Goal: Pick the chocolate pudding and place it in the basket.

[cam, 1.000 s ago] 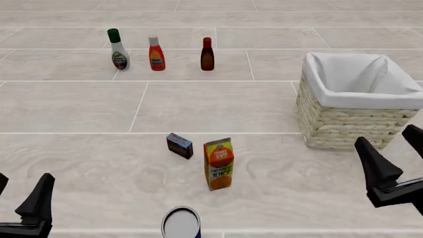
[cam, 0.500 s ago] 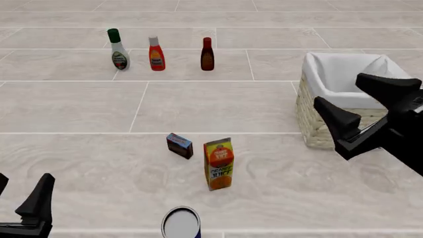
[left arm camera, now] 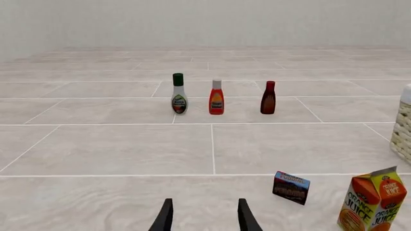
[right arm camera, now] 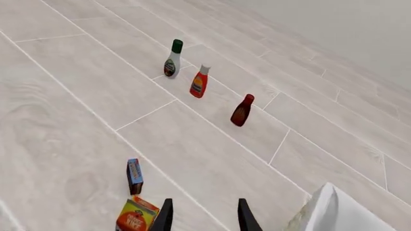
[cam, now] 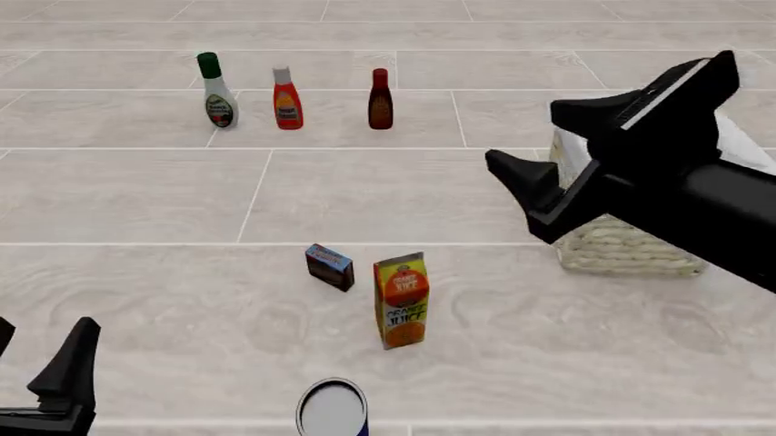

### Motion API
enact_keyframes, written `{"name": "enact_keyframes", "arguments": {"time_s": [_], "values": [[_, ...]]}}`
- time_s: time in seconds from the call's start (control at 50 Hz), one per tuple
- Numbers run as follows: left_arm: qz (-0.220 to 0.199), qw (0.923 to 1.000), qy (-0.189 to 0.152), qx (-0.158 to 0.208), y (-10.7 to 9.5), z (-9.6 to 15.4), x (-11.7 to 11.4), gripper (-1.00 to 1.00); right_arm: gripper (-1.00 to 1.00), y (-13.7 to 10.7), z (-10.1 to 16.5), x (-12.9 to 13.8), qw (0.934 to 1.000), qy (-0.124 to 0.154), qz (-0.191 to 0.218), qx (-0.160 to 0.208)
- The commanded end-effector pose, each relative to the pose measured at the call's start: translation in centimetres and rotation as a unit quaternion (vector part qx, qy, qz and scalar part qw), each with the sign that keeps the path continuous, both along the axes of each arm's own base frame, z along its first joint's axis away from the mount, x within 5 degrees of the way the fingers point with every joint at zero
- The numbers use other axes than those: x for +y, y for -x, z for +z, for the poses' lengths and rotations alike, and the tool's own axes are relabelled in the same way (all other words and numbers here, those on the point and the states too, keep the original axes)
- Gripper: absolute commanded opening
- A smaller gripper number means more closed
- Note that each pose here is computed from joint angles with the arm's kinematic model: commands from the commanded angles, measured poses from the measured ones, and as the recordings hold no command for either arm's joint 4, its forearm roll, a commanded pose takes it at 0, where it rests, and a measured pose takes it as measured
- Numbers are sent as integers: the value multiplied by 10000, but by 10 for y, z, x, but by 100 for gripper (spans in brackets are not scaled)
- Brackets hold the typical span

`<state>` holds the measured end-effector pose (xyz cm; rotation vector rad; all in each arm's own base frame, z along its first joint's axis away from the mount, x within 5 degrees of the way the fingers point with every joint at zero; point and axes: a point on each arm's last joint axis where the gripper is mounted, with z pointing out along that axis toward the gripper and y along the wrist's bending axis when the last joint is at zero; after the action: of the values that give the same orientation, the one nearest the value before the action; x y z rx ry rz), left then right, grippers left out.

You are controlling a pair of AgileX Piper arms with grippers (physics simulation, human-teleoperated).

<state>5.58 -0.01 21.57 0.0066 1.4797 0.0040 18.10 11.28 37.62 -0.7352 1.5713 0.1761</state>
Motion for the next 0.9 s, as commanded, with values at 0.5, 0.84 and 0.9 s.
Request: {"name": "enact_keyframes", "arguments": {"time_s": [0.5, 0.84, 0.9], "values": [[8, 10000, -3, -3, 0, 0, 0, 100, 100, -51, 21, 69, 9969, 353, 540, 447], [8, 10000, -2, -3, 0, -1, 0, 100, 100, -77, 24, 93, 9950, 443, 566, 691], [8, 10000, -2, -3, 0, -1, 0, 100, 100, -79, 26, 98, 9944, 452, 591, 752]]}}
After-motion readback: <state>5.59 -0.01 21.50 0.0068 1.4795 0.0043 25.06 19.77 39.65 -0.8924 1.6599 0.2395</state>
